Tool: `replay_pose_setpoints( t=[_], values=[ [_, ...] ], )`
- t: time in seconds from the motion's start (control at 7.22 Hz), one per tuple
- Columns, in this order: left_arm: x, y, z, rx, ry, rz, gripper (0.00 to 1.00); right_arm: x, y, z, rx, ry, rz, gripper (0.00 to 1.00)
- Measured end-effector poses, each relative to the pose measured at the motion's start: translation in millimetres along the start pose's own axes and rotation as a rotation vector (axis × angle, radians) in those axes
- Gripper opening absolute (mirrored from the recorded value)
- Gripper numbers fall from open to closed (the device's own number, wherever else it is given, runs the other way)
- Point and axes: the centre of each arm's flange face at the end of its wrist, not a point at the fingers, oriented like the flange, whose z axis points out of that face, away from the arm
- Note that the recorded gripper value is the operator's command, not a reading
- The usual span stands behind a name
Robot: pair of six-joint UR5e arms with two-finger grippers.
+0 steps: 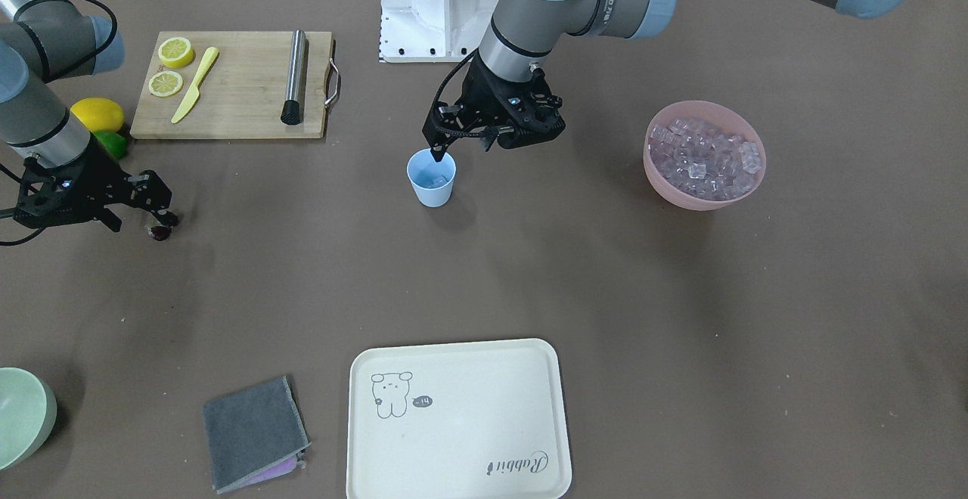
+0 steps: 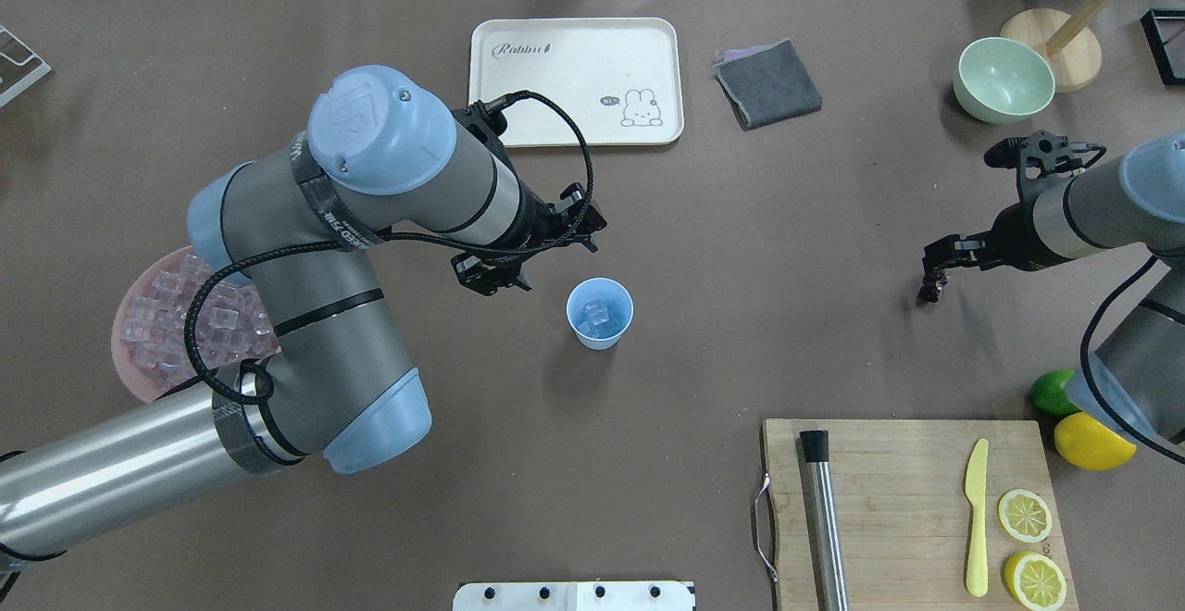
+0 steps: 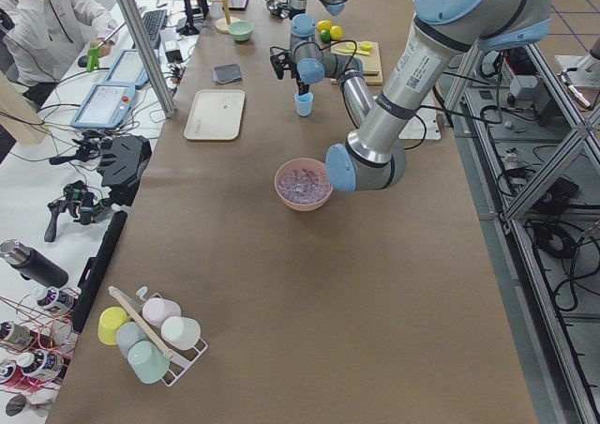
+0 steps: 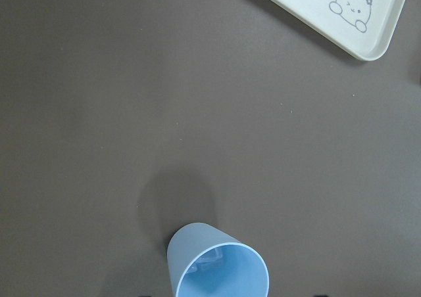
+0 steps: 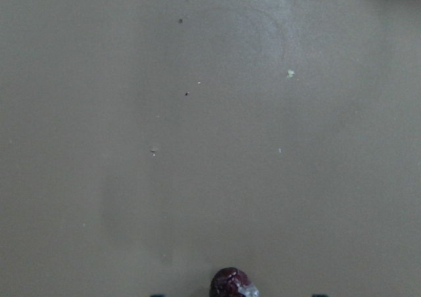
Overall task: Put ice and cherries in cup
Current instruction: 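Grasp the cherries with the right gripper and lift while left arm withdraws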
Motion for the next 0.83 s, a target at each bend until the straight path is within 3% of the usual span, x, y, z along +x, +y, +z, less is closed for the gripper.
replay_pose_setpoints(
  t=[0.14, 0.28, 0.83],
  values=[
    [0.0, 0.0, 0.0, 0.0, 0.0, 0.0, 0.86, 0.8, 1.2, 3.1, -0.005, 0.004, 0.0, 0.17],
    [0.3, 0.3, -0.3, 0.0, 0.001, -0.001, 0.86, 1.6, 2.2, 5.9, -0.01, 0.006, 0.001, 0.0],
    [-2.2, -1.7, -4.7, 0.002, 0.004, -0.002, 0.84, -1.4, 2.2, 4.1, -0.015, -0.002, 0.0, 0.0]
  ],
)
